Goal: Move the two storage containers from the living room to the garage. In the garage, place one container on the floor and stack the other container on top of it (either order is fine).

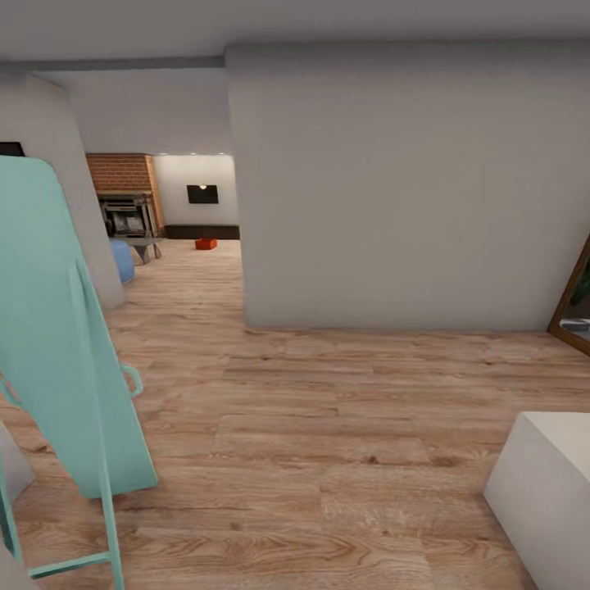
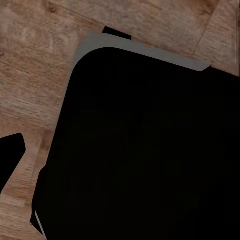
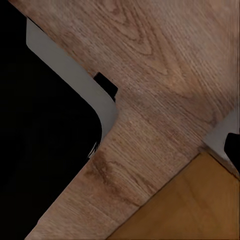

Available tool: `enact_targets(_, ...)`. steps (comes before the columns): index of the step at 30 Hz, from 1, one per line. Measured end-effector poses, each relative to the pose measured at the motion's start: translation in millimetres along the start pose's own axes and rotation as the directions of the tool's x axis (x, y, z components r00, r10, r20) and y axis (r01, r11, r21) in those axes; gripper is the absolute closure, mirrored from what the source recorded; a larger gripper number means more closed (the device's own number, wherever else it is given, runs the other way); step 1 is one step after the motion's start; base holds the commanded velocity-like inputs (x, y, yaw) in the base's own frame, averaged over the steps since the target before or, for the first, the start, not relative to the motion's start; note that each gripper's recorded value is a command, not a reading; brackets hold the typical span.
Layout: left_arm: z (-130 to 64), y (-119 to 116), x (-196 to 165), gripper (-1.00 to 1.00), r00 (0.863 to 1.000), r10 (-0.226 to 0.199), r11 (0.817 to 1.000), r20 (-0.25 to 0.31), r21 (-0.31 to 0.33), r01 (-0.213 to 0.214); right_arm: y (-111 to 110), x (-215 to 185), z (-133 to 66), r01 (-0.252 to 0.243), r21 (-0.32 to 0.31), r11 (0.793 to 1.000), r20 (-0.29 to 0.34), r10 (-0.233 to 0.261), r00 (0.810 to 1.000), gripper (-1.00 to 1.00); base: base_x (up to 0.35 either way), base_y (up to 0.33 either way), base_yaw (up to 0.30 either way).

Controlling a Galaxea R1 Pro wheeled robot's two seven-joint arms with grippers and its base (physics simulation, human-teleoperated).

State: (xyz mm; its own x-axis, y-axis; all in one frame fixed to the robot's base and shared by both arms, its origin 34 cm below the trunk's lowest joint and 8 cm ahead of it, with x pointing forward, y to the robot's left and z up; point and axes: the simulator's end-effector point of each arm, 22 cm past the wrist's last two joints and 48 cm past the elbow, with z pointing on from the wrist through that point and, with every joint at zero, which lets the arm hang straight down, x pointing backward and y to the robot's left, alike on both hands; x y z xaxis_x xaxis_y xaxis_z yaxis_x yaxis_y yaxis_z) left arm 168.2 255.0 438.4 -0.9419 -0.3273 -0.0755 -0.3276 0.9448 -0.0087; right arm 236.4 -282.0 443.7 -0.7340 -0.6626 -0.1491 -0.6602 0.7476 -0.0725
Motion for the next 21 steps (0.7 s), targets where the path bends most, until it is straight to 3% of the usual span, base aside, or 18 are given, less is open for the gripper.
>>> enact_targets(7,0.0,0.0,0.1,-1.00,1.000,-0.001,1.000,-0.001,0.000,0.001,-0.5,-1.7,0.1,-0.028,0.004,1.000,0.006,0.028,1.000,-1.00,0.322,0.000,0.000)
enact_targets(8,0.0,0.0,0.2,-1.00,1.000,-0.001,1.000,-0.001,0.000,0.001,-2.2,-1.9,0.0,-0.067,0.011,0.998,0.008,0.067,0.998,-1.00,0.322,0.000,0.000)
enact_targets(9,0.0,0.0,0.3,-1.00,1.000,-0.001,1.000,-0.001,0.000,0.001,-8.1,-0.4,-0.3,-0.175,0.030,0.984,0.012,0.175,0.985,-1.00,0.322,0.000,0.000)
enact_targets(12,0.0,0.0,0.3,-1.00,1.000,-0.001,1.000,-0.001,0.000,0.001,-19.9,3.4,-1.2,-0.418,0.069,0.906,0.031,0.416,0.909,-1.00,0.322,0.000,0.000)
enact_targets(14,0.0,0.0,0.3,-1.00,1.000,-0.001,1.000,-0.001,0.000,0.001,-24.1,5.5,-1.6,-0.498,0.081,0.863,0.040,0.497,0.867,-1.00,0.322,0.000,0.000)
enact_targets(17,0.0,0.0,0.5,-1.00,1.000,-0.001,1.000,-0.002,0.000,0.001,-24.3,6.3,-1.7,-0.524,0.084,0.848,0.040,0.523,0.852,-1.00,0.322,0.000,0.000)
enact_targets(21,0.0,0.0,0.9,-1.00,1.000,0.000,1.000,-0.004,0.000,0.000,-24.1,6.9,-1.7,-0.533,0.084,0.842,0.038,0.532,0.846,-1.00,0.322,0.000,0.000)
